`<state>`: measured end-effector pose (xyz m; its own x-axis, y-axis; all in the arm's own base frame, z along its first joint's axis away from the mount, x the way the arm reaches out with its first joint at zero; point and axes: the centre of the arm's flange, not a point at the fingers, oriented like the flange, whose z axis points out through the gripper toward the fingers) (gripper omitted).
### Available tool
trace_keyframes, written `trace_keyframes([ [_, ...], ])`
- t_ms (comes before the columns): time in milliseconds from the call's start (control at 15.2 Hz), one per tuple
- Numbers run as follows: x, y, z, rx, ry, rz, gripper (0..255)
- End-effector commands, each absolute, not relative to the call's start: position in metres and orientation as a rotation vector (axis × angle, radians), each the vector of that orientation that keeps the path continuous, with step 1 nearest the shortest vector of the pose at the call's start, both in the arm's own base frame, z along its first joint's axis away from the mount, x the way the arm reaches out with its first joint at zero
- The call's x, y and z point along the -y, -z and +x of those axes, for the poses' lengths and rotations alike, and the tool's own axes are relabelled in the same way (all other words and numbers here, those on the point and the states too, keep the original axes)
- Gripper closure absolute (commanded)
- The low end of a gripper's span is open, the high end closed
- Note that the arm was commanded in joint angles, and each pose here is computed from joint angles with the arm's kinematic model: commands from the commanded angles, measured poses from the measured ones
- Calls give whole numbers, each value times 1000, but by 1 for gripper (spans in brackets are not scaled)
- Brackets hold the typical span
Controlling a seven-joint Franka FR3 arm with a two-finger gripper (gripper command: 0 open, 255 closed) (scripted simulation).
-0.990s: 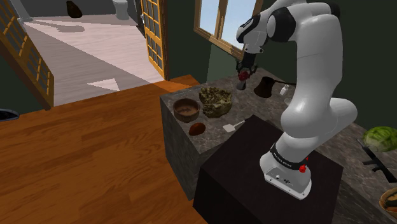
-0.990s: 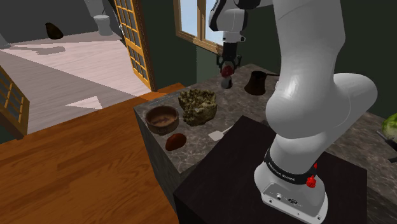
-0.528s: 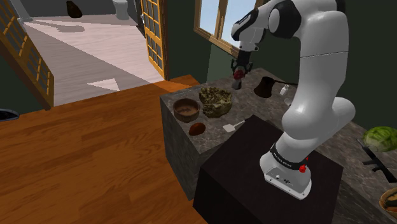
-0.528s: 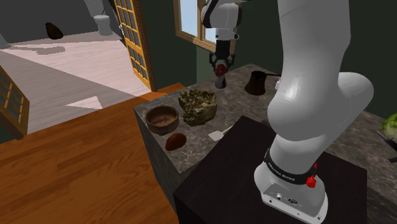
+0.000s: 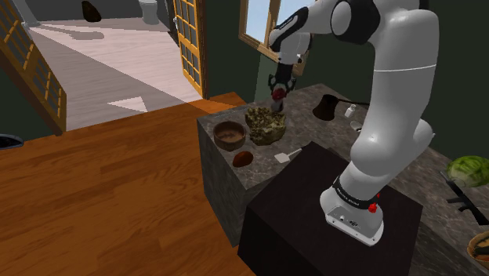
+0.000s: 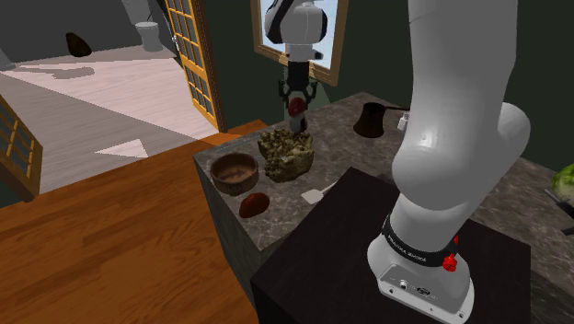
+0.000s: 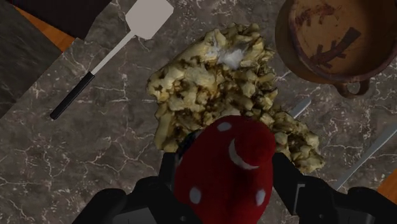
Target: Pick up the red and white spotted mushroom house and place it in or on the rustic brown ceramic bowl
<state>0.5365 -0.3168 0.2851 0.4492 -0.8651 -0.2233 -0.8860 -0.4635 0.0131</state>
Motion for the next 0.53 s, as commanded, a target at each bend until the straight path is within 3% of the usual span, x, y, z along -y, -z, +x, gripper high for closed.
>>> trace_keyframes([
  [0, 292, -287, 548, -1568, -302, -2583, 255],
  [462, 206, -294, 582, -1568, -302, -2583, 255],
])
